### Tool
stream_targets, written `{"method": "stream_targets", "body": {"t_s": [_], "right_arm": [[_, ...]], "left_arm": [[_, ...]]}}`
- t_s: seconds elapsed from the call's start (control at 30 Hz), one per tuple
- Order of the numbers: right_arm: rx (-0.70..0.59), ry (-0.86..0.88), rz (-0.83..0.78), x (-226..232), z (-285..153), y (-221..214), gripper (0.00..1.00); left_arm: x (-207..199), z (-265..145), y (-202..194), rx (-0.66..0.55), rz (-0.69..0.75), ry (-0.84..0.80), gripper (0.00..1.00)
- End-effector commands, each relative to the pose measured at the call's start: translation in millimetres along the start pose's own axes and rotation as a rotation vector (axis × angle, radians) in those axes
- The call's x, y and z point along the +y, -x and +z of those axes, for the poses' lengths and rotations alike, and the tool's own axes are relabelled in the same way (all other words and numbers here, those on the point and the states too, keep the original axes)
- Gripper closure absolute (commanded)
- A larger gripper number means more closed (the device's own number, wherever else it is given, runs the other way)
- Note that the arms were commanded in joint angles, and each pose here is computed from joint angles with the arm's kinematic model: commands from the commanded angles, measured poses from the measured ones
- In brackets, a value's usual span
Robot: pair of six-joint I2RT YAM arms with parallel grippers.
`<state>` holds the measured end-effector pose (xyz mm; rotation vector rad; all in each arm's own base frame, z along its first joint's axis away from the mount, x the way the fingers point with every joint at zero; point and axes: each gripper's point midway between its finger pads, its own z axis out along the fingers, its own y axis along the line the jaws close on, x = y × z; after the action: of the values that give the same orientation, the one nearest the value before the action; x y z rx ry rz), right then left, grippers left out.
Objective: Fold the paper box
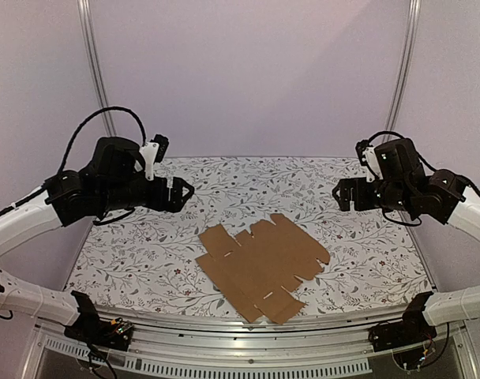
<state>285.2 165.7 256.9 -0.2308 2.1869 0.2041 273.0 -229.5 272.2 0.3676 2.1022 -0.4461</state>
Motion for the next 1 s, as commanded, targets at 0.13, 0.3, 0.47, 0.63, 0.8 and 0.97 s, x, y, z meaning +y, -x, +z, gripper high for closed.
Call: {"method": "stream_targets", "body": {"t_s": [0.13,0.3,0.47,0.63,0.8,0.97], "right_arm": [[0.315,0.24,0.013,35.9,-4.7,-81.7,0.01],[0.458,0.385,0.077,58.1,-2.3,-129.3,0.04],[0.564,0.479,0.148,78.2,-3.0,-160.8,0.07],[0.658,0.502,0.187,90.8,1.5,-183.9,0.1],[0.721,0.467,0.224,90.7,10.5,-200.7,0.11],[0.738,0.461,0.247,92.6,16.6,-208.3,0.11]], "left_arm": [[-6.8,30.3,-24.3,0.113,-0.026,0.023,0.0],[-9.3,56.4,-46.9,0.183,-0.041,0.029,0.01],[-9.6,86.1,-68.6,0.251,-0.055,0.029,0.0],[-0.1,121.7,-91.7,0.333,-0.095,0.024,0.05],[14.6,153.5,-116.4,0.41,-0.123,0.029,0.13],[30.7,176.8,-129.0,0.451,-0.123,0.061,0.2]]}}
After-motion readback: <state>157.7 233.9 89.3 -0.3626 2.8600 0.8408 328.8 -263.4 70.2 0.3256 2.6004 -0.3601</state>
